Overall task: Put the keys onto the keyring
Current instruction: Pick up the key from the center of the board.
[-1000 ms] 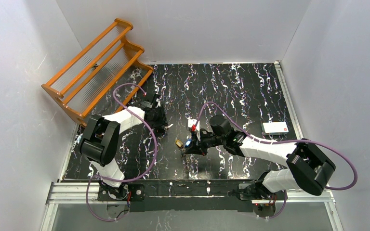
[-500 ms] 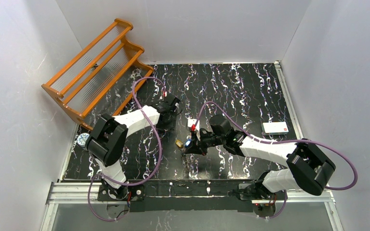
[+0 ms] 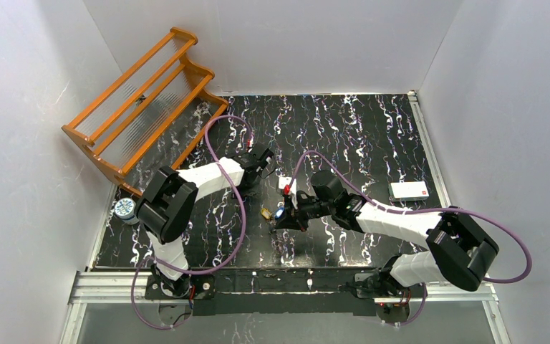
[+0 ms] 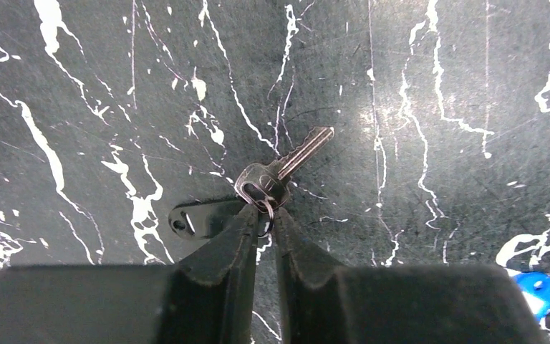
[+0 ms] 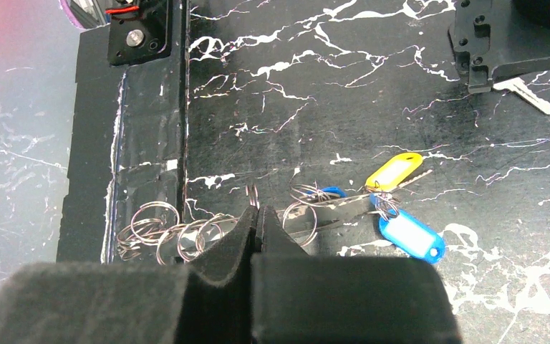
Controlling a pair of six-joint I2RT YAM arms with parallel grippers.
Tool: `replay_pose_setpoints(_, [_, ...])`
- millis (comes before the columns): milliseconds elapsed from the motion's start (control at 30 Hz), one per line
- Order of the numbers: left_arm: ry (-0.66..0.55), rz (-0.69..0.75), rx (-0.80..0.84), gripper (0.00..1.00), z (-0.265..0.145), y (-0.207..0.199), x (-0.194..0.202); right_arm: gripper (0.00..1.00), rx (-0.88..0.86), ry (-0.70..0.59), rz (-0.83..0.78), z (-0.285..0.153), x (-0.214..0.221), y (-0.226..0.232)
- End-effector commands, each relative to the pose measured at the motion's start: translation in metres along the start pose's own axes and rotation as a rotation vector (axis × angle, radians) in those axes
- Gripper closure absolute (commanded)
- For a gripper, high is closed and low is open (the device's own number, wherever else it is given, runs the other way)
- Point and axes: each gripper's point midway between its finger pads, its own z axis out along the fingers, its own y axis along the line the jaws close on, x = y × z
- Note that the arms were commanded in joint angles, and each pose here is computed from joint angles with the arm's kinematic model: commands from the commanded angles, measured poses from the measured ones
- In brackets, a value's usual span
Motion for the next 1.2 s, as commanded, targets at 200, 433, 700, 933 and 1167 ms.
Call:
replay_pose_setpoints(200, [-0.073, -0.03, -0.014, 1.0, -0.022, 0.007, -0.016, 0.99, 0.006, -0.012, -0.021, 0.0, -0.013, -0.005])
replay_pose_setpoints(433, [-0.112, -0.04, 0.028, 1.0, -0.038, 0.005, -0.022, 0.99, 0.002, -0.016, -0.025, 0.0, -0.016, -0.004])
replay_pose_setpoints(700, [-0.263, -0.057, 0.138, 1.0, -0.087, 0.007, -0.038, 0.99, 0.015, -0.046, -0.065, -0.003, -0.033, -0.005])
replay_pose_setpoints(933, [-0.45, -0.011, 0.263, 1.0, -0.145, 0.014, -0.043, 0.99, 0.089, -0.094, -0.114, -0.012, -0.058, -0.013])
replay_pose_setpoints(1167, [-0.662, 0.097, 0.439, 1.0, -0.204, 0.011, -0.037, 0.99, 0.224, -0.143, -0.162, -0.027, -0.083, -0.03])
